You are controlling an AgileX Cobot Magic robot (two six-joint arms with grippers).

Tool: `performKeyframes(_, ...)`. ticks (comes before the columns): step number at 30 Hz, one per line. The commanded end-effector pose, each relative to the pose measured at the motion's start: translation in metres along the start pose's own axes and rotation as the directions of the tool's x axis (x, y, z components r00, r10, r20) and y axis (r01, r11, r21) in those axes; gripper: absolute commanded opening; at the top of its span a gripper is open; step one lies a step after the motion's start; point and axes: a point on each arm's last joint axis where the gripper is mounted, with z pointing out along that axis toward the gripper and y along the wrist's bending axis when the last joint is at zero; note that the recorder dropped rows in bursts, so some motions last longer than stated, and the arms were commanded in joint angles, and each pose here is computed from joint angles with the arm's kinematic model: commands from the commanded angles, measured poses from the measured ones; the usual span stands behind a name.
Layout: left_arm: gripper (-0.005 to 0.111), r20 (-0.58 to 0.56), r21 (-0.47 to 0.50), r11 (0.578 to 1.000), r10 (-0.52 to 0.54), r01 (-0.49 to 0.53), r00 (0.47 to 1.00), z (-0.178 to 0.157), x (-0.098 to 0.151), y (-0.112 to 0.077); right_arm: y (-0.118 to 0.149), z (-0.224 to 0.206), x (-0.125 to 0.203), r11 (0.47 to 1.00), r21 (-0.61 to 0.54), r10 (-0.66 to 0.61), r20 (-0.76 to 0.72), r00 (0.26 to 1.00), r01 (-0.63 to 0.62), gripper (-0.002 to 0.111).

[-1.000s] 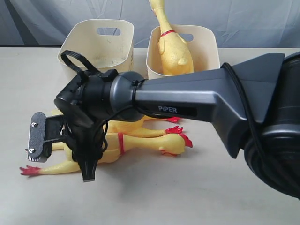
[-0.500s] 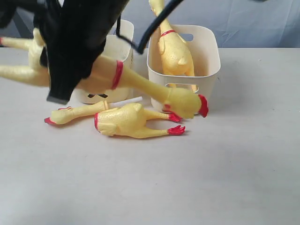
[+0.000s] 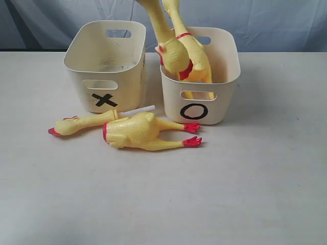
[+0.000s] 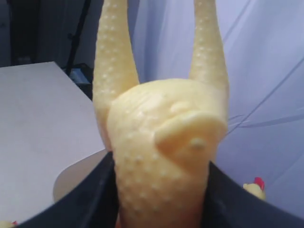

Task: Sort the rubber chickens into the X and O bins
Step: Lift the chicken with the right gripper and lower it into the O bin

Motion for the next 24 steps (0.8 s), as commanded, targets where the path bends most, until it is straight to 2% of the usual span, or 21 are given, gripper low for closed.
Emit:
performKeyframes(1,0.000,0.016,0.008,1.000,0.003,-0.003,1.000,-0.001,-0.002,-0.001,-0.024,0.022,0.037,0.999,0.040,0.017,0.095,0.995,-0.021,-0.001)
performKeyframes(4,0.000,0.016,0.008,1.000,0.003,-0.003,1.000,-0.001,-0.002,-0.001,-0.038,0.034,0.059,0.997,0.054,0.049,0.161,0.986,-0.059,-0.001)
performKeyframes(7,0.000,0.016,0.008,1.000,0.003,-0.003,1.000,-0.001,-0.002,-0.001,-0.054,0.043,0.078,0.983,0.085,0.152,0.143,0.978,-0.165,-0.001)
performKeyframes(13,0.000,0.016,0.008,1.000,0.003,-0.003,1.000,-0.001,-0.002,-0.001,-0.078,0.064,0.135,0.965,0.159,0.222,-0.071,0.972,-0.209,-0.001)
performKeyframes(16,0.000,0.016,0.008,1.000,0.003,-0.003,1.000,-0.001,-0.002,-0.001,-0.081,0.076,0.176,0.925,0.201,0.364,-0.233,0.902,-0.321,-0.001)
performKeyframes(17,0.000,0.016,0.008,1.000,0.003,-0.003,1.000,-0.001,-0.002,-0.001,-0.079,0.078,0.182,0.925,0.201,0.367,-0.262,0.893,-0.321,0.001)
performKeyframes(19,0.000,0.016,0.008,1.000,0.003,-0.003,1.000,-0.001,-0.002,-0.001,-0.076,0.083,0.191,0.926,0.200,0.369,-0.291,0.883,-0.321,0.017)
performKeyframes(22,0.000,0.016,0.008,1.000,0.003,-0.003,1.000,-0.001,-0.002,-0.001,-0.077,0.081,0.187,0.913,0.205,0.398,-0.270,0.877,-0.351,0.068)
performKeyframes(23,0.000,0.016,0.008,1.000,0.003,-0.003,1.000,-0.001,-0.002,-0.001,-0.077,0.079,0.184,0.909,0.208,0.408,-0.264,0.874,-0.361,0.082)
performKeyframes(24,0.000,0.016,0.008,1.000,0.003,-0.003,1.000,-0.001,-0.002,-0.001,-0.078,0.077,0.183,0.909,0.209,0.408,-0.273,0.871,-0.361,0.084)
